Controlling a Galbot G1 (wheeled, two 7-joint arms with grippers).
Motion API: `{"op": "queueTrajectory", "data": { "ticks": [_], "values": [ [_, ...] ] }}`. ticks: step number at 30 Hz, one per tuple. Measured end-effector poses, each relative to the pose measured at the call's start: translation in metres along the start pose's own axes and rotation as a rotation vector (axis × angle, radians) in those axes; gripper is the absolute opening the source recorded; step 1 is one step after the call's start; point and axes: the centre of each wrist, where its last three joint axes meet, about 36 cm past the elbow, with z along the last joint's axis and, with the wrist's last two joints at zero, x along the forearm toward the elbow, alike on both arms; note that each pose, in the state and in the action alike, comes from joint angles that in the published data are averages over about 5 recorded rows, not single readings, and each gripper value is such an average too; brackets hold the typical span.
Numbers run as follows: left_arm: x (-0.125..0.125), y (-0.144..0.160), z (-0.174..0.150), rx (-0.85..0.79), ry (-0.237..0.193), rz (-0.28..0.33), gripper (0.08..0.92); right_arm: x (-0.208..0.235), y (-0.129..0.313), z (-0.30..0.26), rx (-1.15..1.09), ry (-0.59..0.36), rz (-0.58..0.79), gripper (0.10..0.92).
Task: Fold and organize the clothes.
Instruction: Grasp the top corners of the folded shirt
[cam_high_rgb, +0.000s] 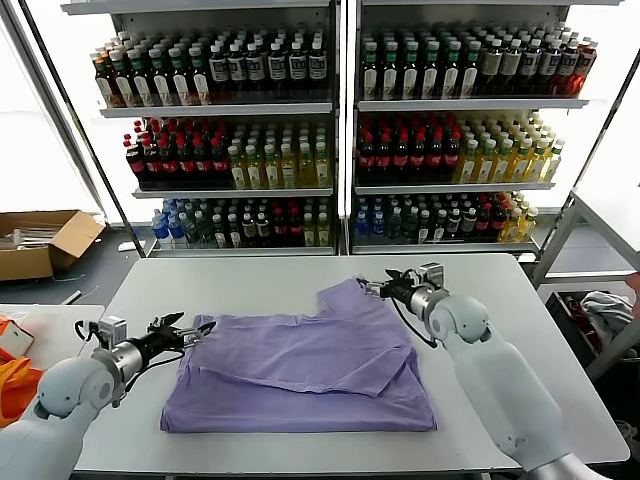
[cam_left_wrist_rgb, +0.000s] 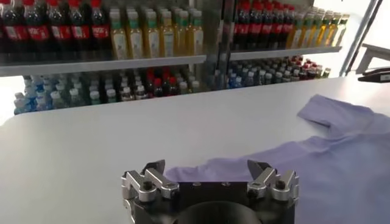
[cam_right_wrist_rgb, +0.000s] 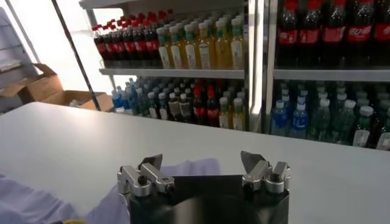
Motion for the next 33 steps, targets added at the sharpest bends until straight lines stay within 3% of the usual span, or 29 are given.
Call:
{"op": "queueTrajectory", "data": {
  "ticks": [17,20,33],
  "values": [
    [-0.040,0.005,0.007,0.005,0.054,-0.033,0.812,-0.051,0.001,0.018,-0.009,0.105,-0.003,0.815],
    [-0.042,0.005,0.010,0.007,0.059,-0.037,0.754,-0.054,0.002,0.019,-0.008,0.112,-0.006,0.757],
    [-0.045,0.000,0.019,0.013,0.062,-0.035,0.382,-0.061,0.011,0.023,-0.029,0.113,-0.026,0.377]
  ]
}}
